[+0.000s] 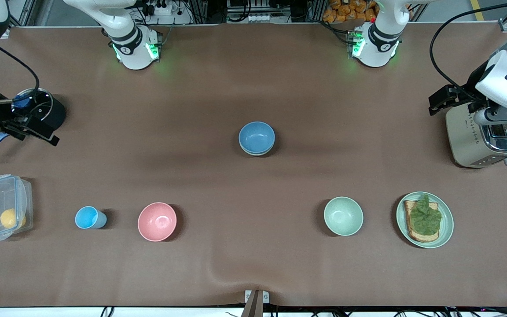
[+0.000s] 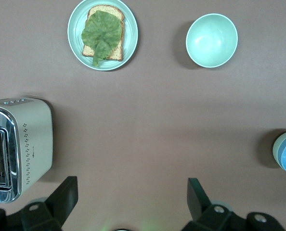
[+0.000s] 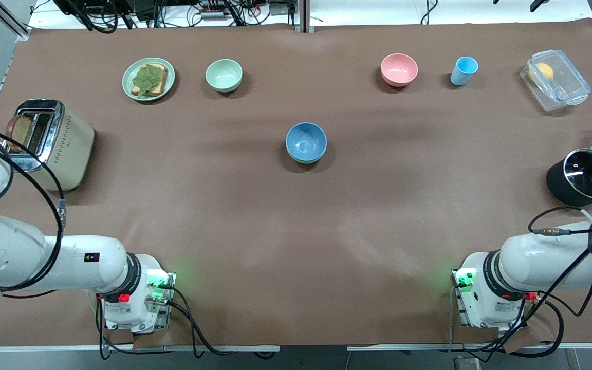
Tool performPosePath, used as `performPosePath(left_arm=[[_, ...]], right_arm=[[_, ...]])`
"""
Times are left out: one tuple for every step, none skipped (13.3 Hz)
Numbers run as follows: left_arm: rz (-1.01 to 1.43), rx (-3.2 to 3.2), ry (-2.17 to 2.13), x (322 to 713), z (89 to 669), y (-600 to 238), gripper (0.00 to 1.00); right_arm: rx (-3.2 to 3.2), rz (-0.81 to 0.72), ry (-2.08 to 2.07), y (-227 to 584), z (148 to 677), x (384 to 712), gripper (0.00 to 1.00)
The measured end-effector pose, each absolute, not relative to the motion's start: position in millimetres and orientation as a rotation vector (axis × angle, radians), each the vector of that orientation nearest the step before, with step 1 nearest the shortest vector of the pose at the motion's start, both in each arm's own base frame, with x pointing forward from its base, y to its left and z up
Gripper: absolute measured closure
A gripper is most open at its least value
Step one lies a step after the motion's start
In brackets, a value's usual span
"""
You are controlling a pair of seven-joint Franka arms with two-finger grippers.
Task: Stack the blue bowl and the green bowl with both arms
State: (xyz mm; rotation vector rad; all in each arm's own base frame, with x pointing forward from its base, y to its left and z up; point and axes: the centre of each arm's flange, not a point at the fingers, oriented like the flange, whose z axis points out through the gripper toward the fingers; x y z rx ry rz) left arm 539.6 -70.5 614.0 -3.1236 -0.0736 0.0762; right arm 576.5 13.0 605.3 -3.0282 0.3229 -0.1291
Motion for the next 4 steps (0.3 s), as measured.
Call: performPosePath(left_arm=[[0.076,-3.124,-0.074,539.6,614.0,-70.4,0.00],[0.076,-3.124,-0.073,539.5,614.1,-70.5,0.00],[0.076,-3.124,-0.072,539.4,614.1,-71.1,0.00],[0.076,-3.124,-0.069,539.3,614.2,-72.0,0.00]], right_arm=[[-3.028,-0.135,0.319,14.6,606.9,573.7,0.00],[-3.027,-0.145,0.316,15.7,609.3,571.3,0.00],[-3.026,-0.158,0.314,16.6,611.0,570.2,0.00],[-3.024,-0.173,0.312,17.3,612.6,570.6,0.00]])
